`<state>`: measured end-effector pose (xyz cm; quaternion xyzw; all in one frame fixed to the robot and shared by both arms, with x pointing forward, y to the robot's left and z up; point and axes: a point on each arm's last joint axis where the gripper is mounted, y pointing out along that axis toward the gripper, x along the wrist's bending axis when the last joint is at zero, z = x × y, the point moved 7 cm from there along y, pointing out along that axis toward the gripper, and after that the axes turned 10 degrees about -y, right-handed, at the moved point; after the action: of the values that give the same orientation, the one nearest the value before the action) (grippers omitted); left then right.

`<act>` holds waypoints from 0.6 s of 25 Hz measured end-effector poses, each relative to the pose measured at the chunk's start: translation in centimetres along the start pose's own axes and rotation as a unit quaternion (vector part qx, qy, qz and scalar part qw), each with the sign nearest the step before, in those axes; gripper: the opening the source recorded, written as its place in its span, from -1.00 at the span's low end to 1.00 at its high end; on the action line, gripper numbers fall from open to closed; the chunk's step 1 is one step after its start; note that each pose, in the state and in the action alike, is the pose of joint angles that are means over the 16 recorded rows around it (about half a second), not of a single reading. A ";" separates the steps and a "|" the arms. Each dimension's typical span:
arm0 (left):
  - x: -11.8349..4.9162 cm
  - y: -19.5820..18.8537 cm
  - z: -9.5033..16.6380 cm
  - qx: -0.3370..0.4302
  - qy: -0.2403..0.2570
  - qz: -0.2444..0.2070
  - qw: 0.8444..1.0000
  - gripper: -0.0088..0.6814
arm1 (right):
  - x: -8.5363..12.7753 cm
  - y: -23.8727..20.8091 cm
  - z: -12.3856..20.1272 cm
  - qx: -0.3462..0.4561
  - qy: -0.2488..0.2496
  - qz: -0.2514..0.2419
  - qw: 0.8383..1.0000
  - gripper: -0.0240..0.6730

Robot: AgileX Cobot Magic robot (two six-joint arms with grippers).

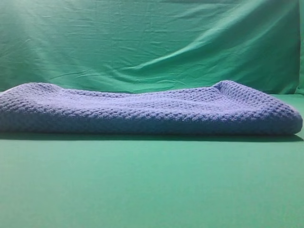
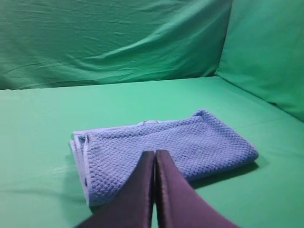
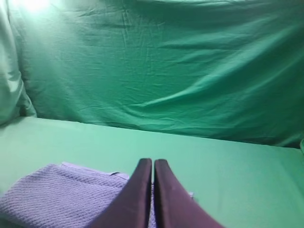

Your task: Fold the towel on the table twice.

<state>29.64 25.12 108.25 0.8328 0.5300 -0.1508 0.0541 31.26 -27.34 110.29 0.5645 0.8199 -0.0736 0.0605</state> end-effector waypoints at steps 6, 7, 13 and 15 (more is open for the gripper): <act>0.7 0.2 0.3 0.004 0.013 -0.018 1.000 -0.97 | 0.7 0.1 2.4 0.002 0.002 -0.010 1.000 -0.93; 0.9 0.3 0.4 0.003 0.015 -0.021 1.000 -0.97 | 0.8 0.3 2.8 0.003 0.002 -0.011 1.000 -0.93; 2.2 1.7 1.7 -0.007 0.015 -0.037 0.999 -0.97 | 1.4 2.0 5.2 0.004 0.003 -0.013 1.000 -0.93; 2.8 2.3 2.3 -0.012 0.012 -0.042 0.999 -0.97 | 1.6 2.6 6.0 0.000 0.002 -0.012 1.000 -0.93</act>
<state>32.37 25.94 105.05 0.8107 0.5671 -0.1364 0.0511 33.18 -26.13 104.01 0.5545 0.8269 -0.0735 0.0577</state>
